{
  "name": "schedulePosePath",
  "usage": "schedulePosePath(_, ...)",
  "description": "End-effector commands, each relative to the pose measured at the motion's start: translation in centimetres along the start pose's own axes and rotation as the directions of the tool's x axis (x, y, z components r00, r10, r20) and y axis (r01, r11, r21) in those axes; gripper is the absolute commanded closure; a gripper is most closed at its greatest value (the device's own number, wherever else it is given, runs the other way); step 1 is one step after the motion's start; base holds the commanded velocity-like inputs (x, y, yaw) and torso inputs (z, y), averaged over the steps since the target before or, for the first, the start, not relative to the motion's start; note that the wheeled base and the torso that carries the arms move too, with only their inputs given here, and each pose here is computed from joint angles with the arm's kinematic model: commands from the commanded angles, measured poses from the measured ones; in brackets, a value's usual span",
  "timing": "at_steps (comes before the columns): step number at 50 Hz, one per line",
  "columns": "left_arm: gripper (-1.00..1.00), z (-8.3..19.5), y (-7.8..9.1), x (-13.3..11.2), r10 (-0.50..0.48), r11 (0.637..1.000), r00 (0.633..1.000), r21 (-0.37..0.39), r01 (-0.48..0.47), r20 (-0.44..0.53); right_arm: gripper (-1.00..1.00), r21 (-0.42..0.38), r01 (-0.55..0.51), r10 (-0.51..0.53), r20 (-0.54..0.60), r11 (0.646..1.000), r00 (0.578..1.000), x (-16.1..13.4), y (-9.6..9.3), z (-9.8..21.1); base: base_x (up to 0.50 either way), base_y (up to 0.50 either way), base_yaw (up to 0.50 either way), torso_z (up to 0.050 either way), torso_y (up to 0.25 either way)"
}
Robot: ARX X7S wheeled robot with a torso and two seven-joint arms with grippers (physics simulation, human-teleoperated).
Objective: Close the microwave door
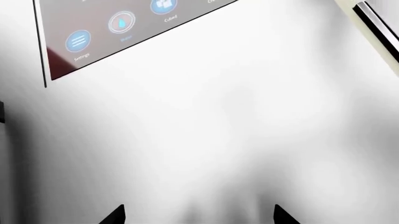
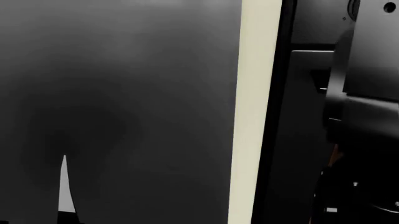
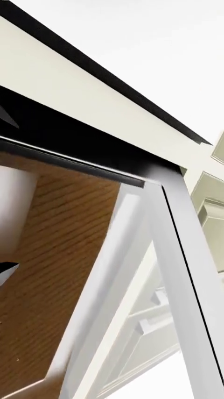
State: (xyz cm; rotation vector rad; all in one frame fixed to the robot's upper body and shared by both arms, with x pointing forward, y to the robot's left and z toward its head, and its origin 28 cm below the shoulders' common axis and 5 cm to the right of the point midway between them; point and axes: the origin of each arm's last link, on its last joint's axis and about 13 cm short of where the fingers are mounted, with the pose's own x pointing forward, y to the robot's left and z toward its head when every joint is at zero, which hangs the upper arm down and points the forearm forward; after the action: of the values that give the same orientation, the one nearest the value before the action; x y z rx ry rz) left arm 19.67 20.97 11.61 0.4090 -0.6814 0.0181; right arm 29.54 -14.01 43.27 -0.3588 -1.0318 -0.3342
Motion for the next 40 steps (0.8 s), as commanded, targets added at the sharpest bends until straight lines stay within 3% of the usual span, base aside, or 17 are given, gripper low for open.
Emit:
schedulePosePath(1, -1.0, 0.0, 0.1, 0.1, 0.001, 1.0, 1.0, 0.001, -0.001, 0.002, -1.0, 0.021, -0.004, 0.005, -0.044, 1.0, 0.999, 0.8, 0.3, -0.7, 0.0, 0.0, 0.0, 0.0, 0.0)
schedulePosePath(12, -1.0, 0.0, 0.2, 0.3, -0.003, 1.0, 1.0, -0.002, 0.003, 0.003, -1.0, 0.024, -0.009, 0.011, -0.085, 1.0, 0.996, 1.4, 0.5, -1.6, 0.0, 0.0, 0.0, 0.0, 0.0)
schedulePosePath(40, -1.0, -0.4, 0.4, 1.0, 0.001, 1.0, 1.0, -0.004, -0.001, 0.007, -1.0, 0.166, 0.048, -0.014, -0.196, 0.985, 0.981, 3.1, 0.8, -4.0, 0.0, 0.0, 0.0, 0.0, 0.0)
